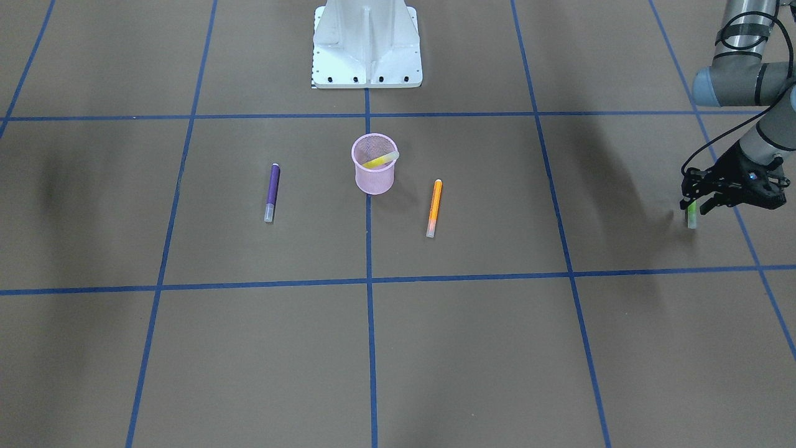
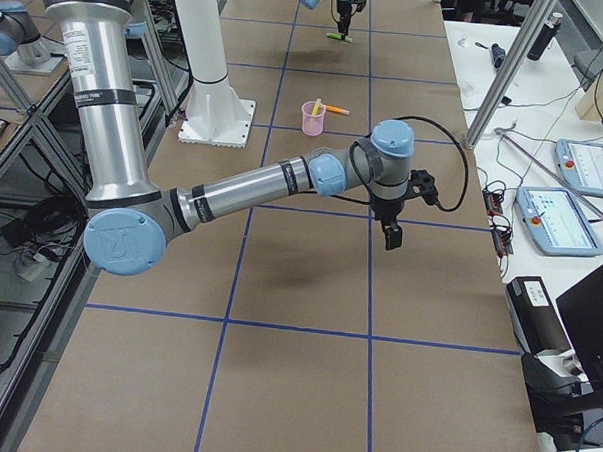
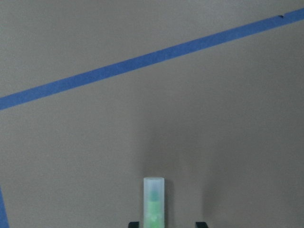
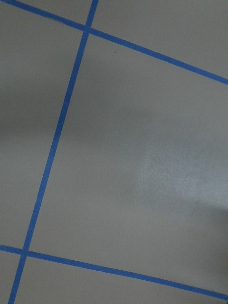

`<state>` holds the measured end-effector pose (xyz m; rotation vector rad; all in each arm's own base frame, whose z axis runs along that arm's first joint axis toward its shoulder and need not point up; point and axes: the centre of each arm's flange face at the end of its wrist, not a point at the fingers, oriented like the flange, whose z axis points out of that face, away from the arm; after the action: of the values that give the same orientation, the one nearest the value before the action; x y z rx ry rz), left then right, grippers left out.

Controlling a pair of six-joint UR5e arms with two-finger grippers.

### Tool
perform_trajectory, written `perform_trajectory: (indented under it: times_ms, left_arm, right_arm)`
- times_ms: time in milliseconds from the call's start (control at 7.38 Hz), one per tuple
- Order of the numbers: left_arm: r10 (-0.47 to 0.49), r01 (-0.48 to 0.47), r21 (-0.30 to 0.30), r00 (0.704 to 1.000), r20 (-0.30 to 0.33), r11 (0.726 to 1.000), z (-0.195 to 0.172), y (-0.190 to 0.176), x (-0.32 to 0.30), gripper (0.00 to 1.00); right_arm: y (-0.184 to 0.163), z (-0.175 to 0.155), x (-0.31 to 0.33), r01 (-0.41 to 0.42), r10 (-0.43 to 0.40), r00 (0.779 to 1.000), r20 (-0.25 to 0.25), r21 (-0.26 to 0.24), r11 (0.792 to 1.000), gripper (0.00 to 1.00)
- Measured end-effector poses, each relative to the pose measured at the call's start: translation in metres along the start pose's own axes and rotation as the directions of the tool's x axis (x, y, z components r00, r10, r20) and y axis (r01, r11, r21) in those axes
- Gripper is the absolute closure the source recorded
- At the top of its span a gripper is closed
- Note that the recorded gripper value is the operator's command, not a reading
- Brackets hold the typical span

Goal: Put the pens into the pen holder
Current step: 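Grasp the green highlighter with the left gripper and lift it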

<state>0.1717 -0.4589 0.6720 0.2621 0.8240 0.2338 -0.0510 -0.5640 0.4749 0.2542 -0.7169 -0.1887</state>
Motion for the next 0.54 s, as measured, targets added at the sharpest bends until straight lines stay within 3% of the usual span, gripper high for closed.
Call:
perform_trajectory:
  times_ms: [542]
  left_arm:
    - [0.003, -0.002, -0.009, 1.0, 0.004, 1.0, 0.0036, 0.003, -0.0043, 0.57]
  right_arm:
    - [0.0017, 0.0014, 0.0019, -0.003, 0.003, 1.0, -0.004, -0.003, 1.0, 0.0]
